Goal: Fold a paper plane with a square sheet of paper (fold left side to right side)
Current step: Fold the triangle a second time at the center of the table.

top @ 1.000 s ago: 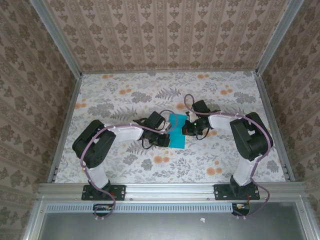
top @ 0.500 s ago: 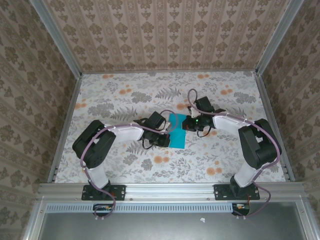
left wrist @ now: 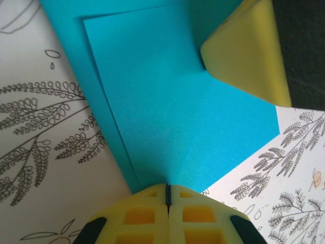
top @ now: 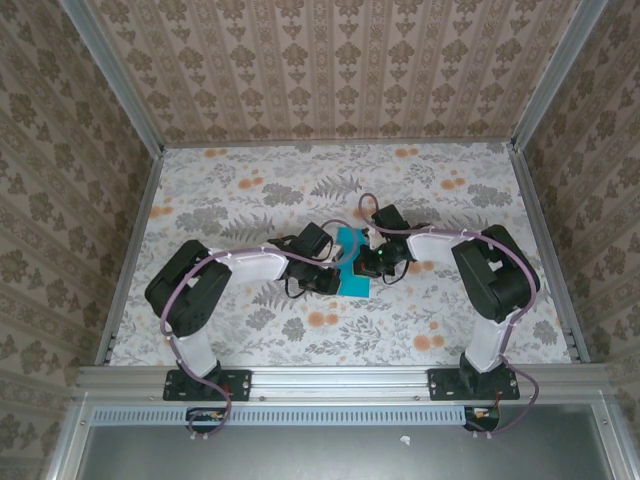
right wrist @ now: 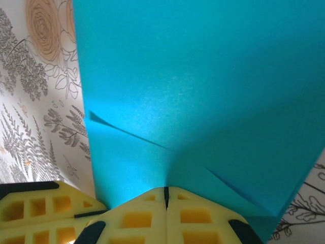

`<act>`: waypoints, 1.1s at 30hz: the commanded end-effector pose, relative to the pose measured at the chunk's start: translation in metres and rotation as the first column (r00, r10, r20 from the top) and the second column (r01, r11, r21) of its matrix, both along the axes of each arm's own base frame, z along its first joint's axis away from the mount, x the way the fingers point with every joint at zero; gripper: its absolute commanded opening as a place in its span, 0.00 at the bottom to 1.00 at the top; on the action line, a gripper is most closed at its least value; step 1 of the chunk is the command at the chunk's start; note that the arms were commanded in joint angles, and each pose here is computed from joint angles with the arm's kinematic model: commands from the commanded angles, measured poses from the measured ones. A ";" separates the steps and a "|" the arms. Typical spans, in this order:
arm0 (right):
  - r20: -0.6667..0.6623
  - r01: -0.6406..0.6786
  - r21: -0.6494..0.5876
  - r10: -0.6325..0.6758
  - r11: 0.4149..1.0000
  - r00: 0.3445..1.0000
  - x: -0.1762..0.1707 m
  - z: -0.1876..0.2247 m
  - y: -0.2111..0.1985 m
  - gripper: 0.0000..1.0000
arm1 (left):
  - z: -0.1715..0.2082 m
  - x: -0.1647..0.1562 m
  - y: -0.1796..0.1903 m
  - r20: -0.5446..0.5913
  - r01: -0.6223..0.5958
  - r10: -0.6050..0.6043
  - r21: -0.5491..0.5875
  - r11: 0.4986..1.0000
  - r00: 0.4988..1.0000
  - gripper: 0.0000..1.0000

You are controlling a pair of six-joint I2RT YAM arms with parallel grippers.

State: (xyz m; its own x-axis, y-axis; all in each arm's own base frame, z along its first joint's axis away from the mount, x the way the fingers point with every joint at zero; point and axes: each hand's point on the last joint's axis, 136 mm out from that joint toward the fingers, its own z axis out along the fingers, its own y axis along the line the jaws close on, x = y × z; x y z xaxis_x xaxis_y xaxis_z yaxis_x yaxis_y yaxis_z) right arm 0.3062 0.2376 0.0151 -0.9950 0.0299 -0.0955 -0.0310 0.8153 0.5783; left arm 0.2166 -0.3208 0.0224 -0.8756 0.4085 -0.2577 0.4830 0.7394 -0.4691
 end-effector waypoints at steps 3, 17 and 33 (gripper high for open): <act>-0.079 0.001 -0.077 -0.007 0.997 0.997 -0.013 -0.019 -0.013 0.01 | 0.030 -0.004 -0.023 -0.011 0.049 -0.051 -0.121 0.991 0.999 0.01; -0.085 -0.012 -0.085 0.004 0.996 0.996 -0.016 -0.020 -0.014 0.01 | 0.015 0.012 -0.037 -0.037 0.046 -0.052 -0.151 0.987 0.998 0.02; -0.094 -0.023 -0.119 0.012 0.993 0.995 -0.016 -0.023 -0.018 0.01 | -0.011 -0.006 0.002 -0.108 -0.020 0.013 -0.067 0.998 0.994 0.01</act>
State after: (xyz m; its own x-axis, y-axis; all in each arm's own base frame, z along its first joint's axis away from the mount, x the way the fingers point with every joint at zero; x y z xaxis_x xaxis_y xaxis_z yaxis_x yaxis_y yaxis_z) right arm 0.3025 0.2362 0.0146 -0.9972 0.0087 -0.0745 -0.0349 0.8252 0.5638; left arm 0.2246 -0.3389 0.0210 -0.8848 0.3864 -0.2604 0.4632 0.6692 -0.5810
